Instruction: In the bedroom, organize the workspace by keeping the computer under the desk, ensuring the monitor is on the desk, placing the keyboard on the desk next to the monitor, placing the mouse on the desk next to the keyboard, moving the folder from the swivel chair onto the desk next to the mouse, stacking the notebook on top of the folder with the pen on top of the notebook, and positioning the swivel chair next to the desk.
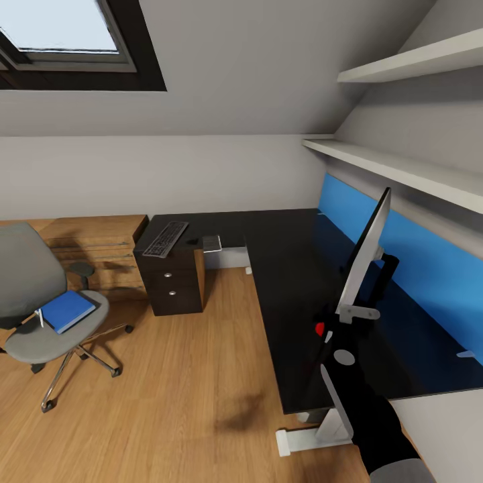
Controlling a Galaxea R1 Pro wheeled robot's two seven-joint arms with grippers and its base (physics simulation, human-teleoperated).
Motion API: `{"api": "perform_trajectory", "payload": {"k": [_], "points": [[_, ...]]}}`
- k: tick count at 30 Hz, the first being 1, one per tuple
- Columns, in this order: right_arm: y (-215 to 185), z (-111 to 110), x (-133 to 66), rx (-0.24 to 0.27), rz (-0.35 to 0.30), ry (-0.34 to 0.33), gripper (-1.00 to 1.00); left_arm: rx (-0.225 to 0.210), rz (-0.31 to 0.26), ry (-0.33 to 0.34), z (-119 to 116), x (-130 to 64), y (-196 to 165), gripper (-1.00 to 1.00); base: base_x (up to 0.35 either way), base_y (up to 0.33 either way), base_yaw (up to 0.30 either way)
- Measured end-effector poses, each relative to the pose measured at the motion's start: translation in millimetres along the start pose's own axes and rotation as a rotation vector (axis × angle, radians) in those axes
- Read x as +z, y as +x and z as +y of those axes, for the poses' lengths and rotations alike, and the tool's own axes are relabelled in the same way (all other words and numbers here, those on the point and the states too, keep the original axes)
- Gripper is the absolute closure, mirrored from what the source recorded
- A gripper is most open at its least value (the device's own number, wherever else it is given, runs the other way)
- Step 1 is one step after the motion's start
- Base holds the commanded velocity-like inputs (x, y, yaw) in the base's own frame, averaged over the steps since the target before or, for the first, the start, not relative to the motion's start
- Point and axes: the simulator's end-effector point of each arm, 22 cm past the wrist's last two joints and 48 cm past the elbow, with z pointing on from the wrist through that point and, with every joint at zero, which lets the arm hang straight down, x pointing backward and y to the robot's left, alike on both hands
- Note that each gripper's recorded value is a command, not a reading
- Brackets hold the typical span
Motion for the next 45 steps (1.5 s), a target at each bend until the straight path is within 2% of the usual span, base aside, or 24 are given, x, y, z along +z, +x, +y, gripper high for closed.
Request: {"api": "perform_trajectory", "payload": {"k": [11, 22, 45], "points": [[-9.6, -1.5, -0.7, 0.012, -0.018, 0.000, -1.00, 0.000, 0.001, 0.001, -0.2, 0.0, 0.2, -1.00, 0.000, 0.000, 0.000], [-8.6, 7.2, -0.9, 0.011, -0.014, -0.035, -1.00, -0.001, 0.001, 0.001, -1.2, -0.3, 0.7, -1.00, 0.000, 0.000, 0.000], [-9.3, 3.3, 0.6, 0.014, -0.018, -0.028, -1.00, -0.001, 0.001, 0.001, -1.1, -0.2, 0.5, -1.00, 0.054, 0.032, 0.000]]}}
